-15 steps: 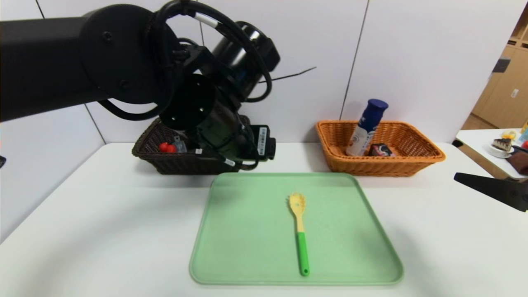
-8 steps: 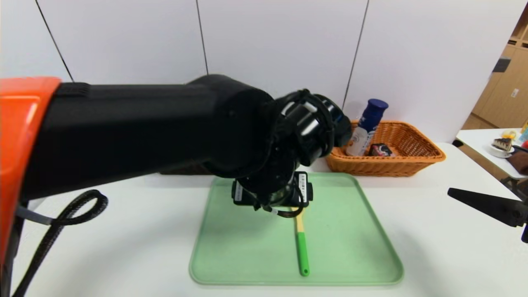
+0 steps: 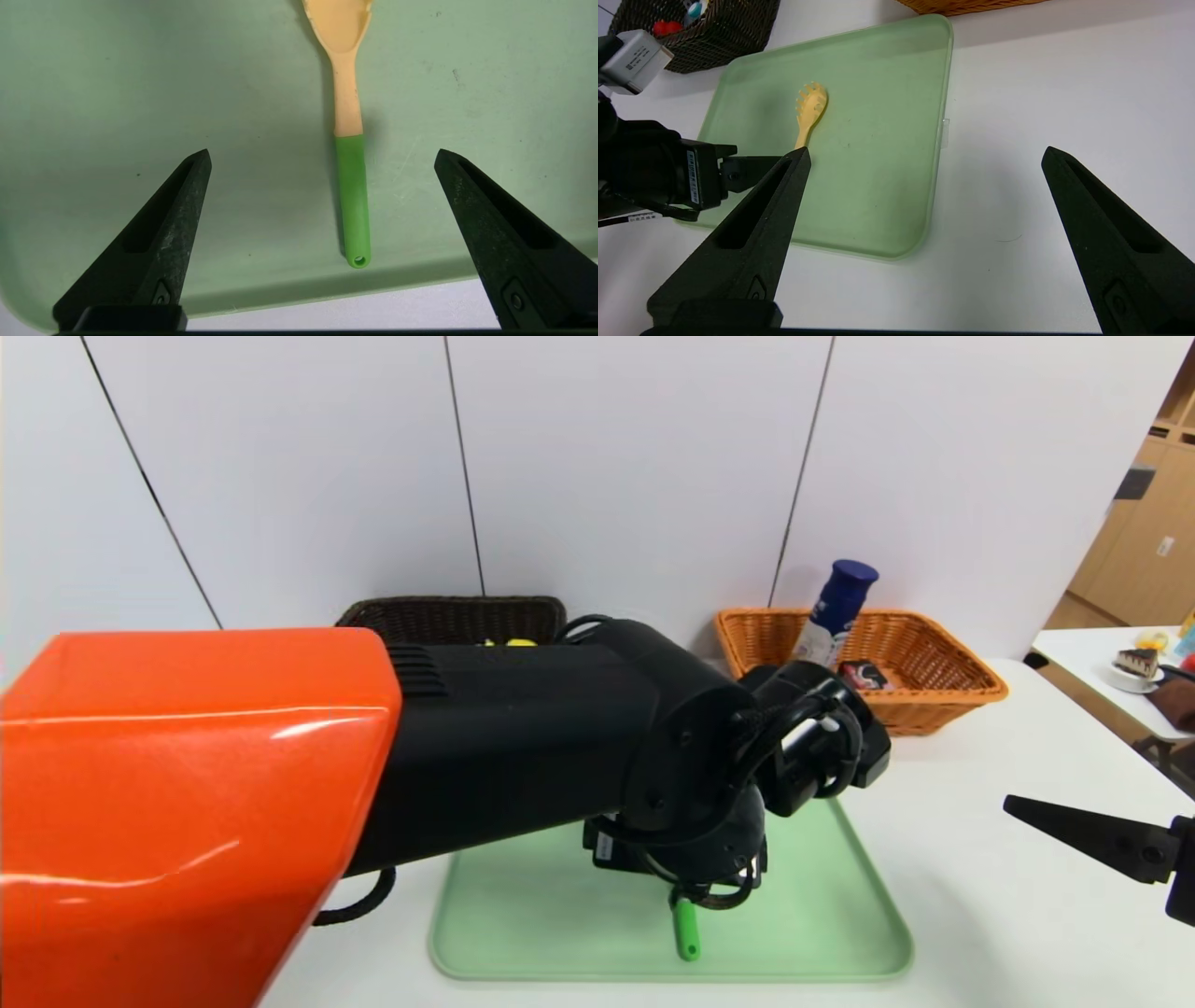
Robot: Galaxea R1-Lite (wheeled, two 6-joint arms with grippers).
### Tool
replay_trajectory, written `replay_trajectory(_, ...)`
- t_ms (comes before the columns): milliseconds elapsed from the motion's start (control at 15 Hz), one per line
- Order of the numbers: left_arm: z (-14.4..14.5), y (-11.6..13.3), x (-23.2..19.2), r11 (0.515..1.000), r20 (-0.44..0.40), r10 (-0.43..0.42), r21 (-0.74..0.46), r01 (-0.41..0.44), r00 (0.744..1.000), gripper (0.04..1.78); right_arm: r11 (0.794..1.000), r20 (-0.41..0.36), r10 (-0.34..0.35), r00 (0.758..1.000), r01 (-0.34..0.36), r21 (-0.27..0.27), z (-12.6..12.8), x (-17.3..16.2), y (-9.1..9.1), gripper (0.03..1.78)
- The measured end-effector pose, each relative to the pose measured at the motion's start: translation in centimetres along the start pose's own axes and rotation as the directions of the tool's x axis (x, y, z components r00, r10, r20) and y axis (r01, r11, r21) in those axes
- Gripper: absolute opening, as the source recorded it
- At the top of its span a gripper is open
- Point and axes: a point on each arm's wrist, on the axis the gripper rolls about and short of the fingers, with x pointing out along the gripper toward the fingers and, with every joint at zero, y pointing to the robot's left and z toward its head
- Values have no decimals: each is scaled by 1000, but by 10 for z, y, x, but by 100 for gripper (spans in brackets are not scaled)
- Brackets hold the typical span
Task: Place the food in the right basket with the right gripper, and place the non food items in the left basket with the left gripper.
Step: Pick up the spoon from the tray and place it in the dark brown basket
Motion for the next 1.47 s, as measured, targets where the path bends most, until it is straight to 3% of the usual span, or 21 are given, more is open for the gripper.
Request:
replay_trajectory(800, -11, -14, 30, 1000, -17, 12, 27, -11, 1000, 169, 1000, -12, -4, 1000, 4, 4, -9, -2, -2, 171)
replay_trajectory(1067, -13, -15, 33, 1000, -26, 11, 28, -10, 1000, 106, 1000, -3, -2, 1000, 2, 2, -11, -6, -2, 171)
replay_trajectory(1267, -13, -15, 35, 1000, -31, 11, 26, -11, 999, 76, 1000, 3, 0, 1000, 0, 0, -12, -8, -2, 171)
replay_trajectory(1400, -13, -15, 36, 1000, -31, 12, 26, -11, 999, 11, 1000, 7, 1, 1000, -1, -1, -13, -9, -2, 171)
replay_trajectory(1467, -13, -15, 36, 1000, -31, 13, 26, -12, 999, 12, 1000, 11, 3, 1000, -3, -4, -13, -10, -1, 171)
